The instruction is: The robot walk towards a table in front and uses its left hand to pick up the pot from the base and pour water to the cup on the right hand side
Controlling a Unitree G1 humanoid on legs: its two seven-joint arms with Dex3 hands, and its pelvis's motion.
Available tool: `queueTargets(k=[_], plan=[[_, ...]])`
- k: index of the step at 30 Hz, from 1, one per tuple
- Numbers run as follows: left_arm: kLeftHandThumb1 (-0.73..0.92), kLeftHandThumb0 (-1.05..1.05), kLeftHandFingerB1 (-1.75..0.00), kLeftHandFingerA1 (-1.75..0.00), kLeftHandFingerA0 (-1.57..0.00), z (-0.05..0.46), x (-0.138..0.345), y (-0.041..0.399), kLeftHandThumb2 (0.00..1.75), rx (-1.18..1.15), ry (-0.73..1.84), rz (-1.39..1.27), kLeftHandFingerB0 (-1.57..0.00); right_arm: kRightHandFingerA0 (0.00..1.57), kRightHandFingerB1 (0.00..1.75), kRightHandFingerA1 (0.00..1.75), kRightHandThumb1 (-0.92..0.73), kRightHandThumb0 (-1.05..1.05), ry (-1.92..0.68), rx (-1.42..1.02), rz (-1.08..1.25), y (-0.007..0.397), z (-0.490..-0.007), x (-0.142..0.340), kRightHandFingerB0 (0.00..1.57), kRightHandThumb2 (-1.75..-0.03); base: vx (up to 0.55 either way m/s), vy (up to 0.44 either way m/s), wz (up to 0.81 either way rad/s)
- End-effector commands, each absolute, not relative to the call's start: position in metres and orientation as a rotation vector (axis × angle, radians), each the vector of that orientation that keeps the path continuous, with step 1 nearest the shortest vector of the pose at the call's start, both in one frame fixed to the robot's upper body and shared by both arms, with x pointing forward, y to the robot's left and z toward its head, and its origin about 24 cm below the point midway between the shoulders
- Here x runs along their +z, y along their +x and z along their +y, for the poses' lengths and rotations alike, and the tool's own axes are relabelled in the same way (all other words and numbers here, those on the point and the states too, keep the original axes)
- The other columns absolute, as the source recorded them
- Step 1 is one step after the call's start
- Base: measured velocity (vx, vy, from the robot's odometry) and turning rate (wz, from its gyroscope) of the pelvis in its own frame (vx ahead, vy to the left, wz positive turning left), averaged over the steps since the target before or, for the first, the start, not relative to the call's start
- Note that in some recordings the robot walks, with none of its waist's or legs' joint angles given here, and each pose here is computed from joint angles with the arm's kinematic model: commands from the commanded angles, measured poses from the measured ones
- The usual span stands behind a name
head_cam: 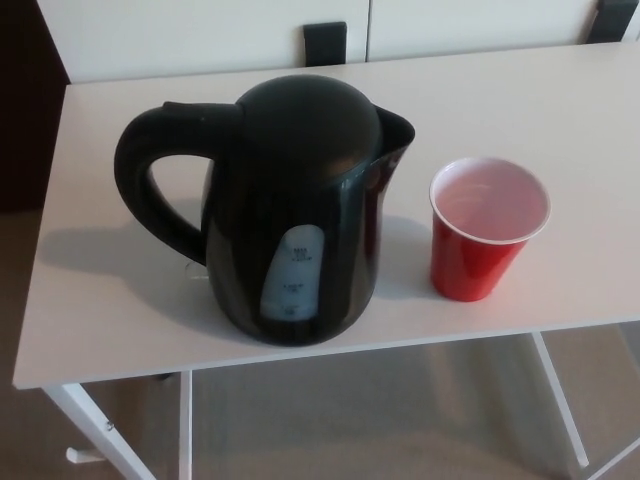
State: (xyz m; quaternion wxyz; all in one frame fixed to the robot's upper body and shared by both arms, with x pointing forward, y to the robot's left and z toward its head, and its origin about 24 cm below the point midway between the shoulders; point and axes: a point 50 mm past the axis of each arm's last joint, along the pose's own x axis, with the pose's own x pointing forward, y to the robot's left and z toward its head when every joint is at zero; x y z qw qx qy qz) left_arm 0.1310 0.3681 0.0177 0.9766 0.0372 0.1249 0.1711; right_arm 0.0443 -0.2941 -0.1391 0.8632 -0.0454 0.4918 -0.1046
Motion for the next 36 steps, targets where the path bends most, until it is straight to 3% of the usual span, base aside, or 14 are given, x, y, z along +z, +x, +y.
queueTargets(k=[1, 2, 10, 17, 36], plan=[[0.50, -0.19, -0.26, -0.35, -0.08, 0.310, 0.132, 0.200, 0.56, 0.023, 0.151, -0.103, -0.06, 0.70, 0.46, 0.56, -0.52, -0.26, -0.114, -0.249, 1.046, 0.038, -0.308, -0.134, 0.54, -0.55, 0.00, 0.000, 0.00], [0.47, -0.16, -0.49, -0.51, -0.03, 0.298, 0.133, 0.209, 0.91, -0.015, 0.149, -0.121, 0.00, 0.74, 0.45, 0.56, -0.52, -0.29, -0.131, -0.243, 1.055, 0.038, -0.308, -0.135, 0.53, -0.55, 0.00, 0.000, 0.00], [0.44, -0.18, -0.48, -0.51, -0.03, 0.262, 0.136, 0.241, 0.90, -0.058, 0.208, -0.148, 0.00, 0.65, 0.44, 0.53, -0.53, -0.29, -0.102, -0.233, 1.031, 0.036, -0.310, -0.132, 0.50, -0.55, 0.00, 0.000, 0.00], [0.46, -0.18, -0.48, -0.50, -0.02, 0.244, 0.138, 0.276, 0.92, -0.057, 0.144, -0.089, 0.00, 0.71, 0.46, 0.55, -0.53, -0.26, -0.113, -0.253, 1.034, 0.043, -0.310, -0.133, 0.53, -0.55, 0.00, 0.000, 0.00], [0.40, -0.26, -0.48, -0.48, 0.00, 0.227, 0.123, 0.293, 0.90, -0.076, 0.054, -0.016, 0.00, 0.69, 0.46, 0.55, -0.52, -0.27, -0.088, -0.258, 0.995, 0.058, -0.313, -0.130, 0.53, -0.55, 0.00, 0.000, 0.00]])
